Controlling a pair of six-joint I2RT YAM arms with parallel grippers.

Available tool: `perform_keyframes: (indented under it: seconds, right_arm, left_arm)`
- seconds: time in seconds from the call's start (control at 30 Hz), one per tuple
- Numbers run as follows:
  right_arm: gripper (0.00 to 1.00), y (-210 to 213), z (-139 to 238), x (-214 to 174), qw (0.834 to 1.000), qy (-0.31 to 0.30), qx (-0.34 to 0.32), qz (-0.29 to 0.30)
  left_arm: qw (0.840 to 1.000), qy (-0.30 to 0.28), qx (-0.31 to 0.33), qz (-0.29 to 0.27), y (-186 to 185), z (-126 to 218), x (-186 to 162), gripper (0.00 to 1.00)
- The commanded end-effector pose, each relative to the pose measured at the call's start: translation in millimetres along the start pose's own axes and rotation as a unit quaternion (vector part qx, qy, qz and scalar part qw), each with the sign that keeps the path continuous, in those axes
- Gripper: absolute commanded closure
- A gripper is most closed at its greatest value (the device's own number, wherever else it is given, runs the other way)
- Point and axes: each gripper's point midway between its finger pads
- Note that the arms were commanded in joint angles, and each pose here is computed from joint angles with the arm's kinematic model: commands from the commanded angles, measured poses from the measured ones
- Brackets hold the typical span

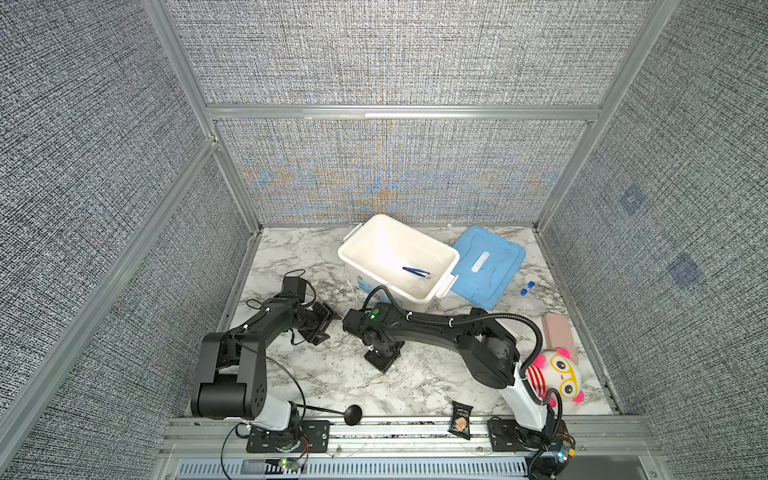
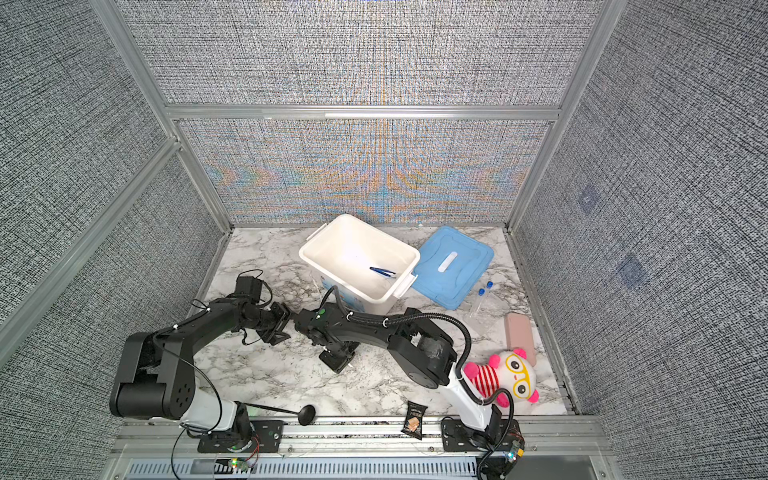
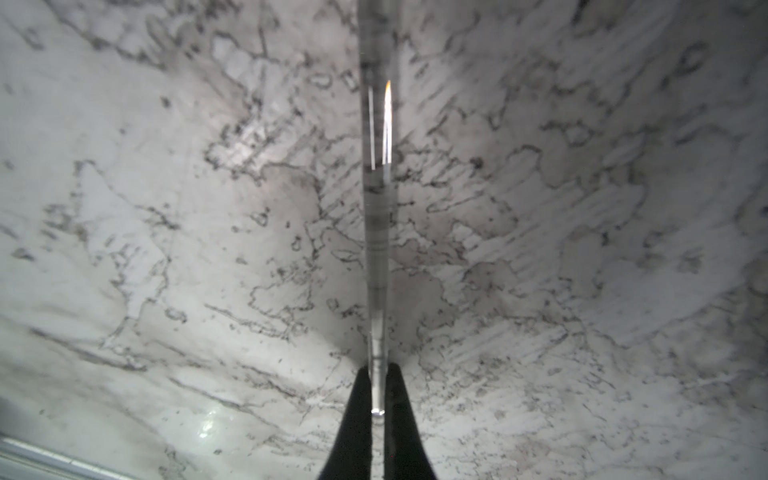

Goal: Organize the chemistry lab equipment

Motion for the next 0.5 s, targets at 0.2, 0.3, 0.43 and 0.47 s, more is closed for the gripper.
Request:
perform_keyframes:
  seconds: [0.2, 0.3, 0.43, 0.47]
  right_arm:
    - [0.76, 3.0, 9.1, -5.5, 1.0, 0.004, 0.012, -0.001]
    - [0.74, 4.4, 8.8, -11.8, 1.0, 0.007, 0.014, -0.002]
    - [0.74, 5.2, 1.8, -16.3, 1.0, 0.014, 0.012, -0.003]
    - [0.74, 4.5, -1.0, -16.8, 1.0, 0.018, 0.009, -0.003]
  left_arm:
    - [0.999, -0.03, 0.014, -0.021, -3.8, 18.1, 4.2, 0.31]
    - [0.999, -0.038, 0.014, -0.023, -5.0, 21.9, 6.8, 0.31]
    - [0.999, -0.043, 0.012, -0.022, -5.6, 23.7, 9.5, 0.31]
    - [0.999, -0.042, 0.013, -0.021, -4.4, 23.0, 9.3, 0.31]
Point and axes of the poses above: each gripper's point midway between its finger pads, its own z axis back along the fingers, its own y axis along the line the jaws close on, x = y × z, and after that the axes turned 15 degrees about z, right-handed
